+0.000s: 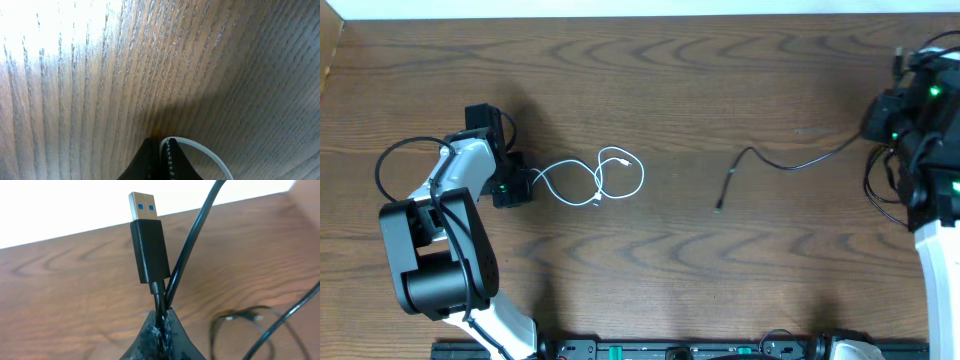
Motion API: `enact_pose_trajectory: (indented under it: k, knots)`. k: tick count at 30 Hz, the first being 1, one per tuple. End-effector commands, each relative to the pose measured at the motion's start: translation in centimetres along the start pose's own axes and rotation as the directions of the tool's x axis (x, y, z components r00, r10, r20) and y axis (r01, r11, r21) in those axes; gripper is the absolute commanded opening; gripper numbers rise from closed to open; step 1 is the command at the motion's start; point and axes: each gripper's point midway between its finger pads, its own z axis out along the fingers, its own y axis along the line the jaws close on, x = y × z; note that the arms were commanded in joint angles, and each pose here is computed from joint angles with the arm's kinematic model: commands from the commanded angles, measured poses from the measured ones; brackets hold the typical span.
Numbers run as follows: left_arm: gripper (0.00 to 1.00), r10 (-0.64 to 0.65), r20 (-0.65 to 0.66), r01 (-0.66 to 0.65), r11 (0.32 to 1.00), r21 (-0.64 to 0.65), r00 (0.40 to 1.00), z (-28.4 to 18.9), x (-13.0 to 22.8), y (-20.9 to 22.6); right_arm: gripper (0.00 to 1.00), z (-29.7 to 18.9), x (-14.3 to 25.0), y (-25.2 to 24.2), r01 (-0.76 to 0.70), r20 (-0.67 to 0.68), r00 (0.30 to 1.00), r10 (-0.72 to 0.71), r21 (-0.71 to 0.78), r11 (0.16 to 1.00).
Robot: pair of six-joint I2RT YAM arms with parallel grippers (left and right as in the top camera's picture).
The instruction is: Untangle cables
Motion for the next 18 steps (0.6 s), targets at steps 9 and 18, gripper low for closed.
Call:
enact_pose_trajectory:
  k: [9,18]
  knots:
    - [0.07,-0.001,0.02,0.002,1.0,-0.03,1.0,0.4,-0.6,0.8,0.01,-6.0,-1.0,-16.5,-0.239,0.192,0.971,0.144,0.726,0.644]
    - [0.08,-0.001,0.02,0.002,1.0,-0.029,1.0,0.4,-0.6,0.8,0.01,-5.4,-0.1,-18.7,-0.35,0.229,0.936,0.266,0.672,0.653]
